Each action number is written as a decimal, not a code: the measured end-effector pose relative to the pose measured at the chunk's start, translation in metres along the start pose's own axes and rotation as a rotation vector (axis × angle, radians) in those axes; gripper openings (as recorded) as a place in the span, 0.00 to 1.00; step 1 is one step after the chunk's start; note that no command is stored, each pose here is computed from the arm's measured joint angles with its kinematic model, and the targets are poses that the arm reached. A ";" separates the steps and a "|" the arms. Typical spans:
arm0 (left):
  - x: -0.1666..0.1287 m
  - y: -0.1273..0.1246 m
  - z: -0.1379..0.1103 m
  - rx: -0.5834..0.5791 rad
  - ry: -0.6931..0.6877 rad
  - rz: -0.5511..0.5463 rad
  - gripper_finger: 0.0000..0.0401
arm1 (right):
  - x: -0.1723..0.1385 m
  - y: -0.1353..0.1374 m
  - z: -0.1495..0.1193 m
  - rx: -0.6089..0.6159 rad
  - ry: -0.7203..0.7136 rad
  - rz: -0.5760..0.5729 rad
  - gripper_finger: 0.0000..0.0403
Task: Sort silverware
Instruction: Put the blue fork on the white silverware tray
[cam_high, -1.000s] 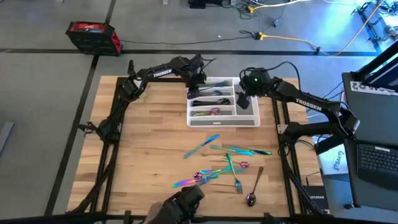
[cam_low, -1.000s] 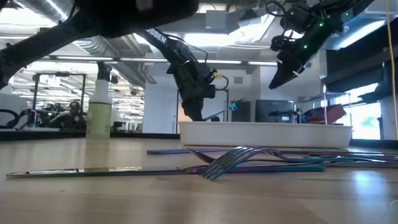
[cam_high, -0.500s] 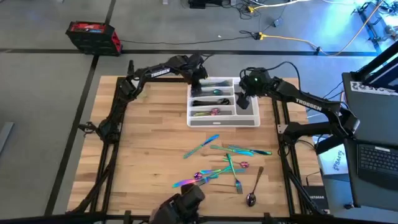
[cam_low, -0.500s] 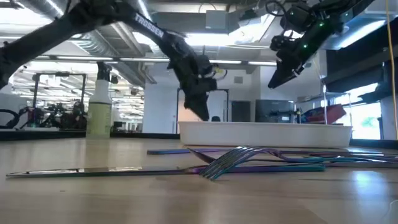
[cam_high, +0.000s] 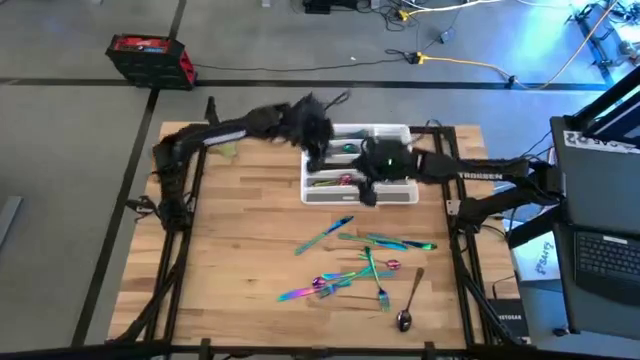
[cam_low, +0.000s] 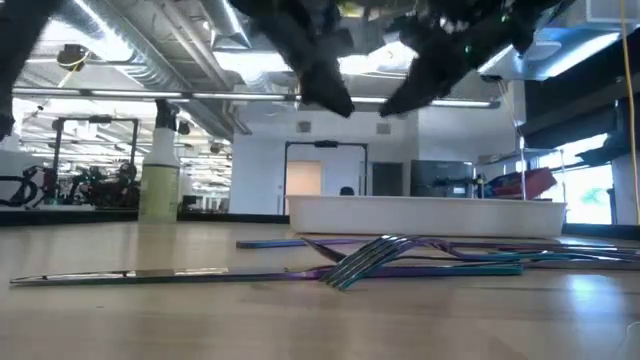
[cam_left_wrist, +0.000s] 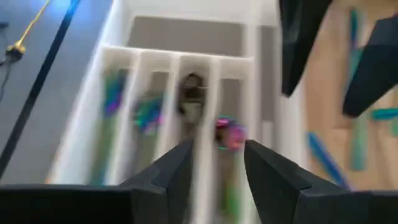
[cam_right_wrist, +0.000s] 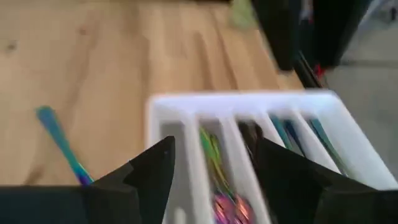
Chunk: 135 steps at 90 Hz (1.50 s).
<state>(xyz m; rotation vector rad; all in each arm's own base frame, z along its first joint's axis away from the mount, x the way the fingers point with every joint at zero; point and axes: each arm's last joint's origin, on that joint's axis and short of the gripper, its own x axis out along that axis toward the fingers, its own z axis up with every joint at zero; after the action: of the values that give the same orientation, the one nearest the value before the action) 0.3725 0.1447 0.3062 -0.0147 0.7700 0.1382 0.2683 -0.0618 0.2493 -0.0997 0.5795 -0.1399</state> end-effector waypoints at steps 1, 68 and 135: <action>-0.002 -0.004 -0.004 -0.005 -0.014 -0.001 0.33 | 0.000 0.003 0.001 -0.006 -0.003 -0.002 0.51; -0.052 -0.231 -0.213 -0.170 -0.448 -0.345 0.33 | 0.029 0.195 -0.039 0.196 0.137 0.200 0.51; -0.047 -0.229 -0.222 -0.004 -0.374 -0.270 0.33 | -0.003 0.244 -0.050 0.176 0.092 0.246 0.51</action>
<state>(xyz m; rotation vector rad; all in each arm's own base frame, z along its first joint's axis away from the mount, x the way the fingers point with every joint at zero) 0.2150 -0.1023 0.1704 -0.0934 0.3886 -0.1126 0.2630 0.1762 0.1766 0.1498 0.6635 0.0443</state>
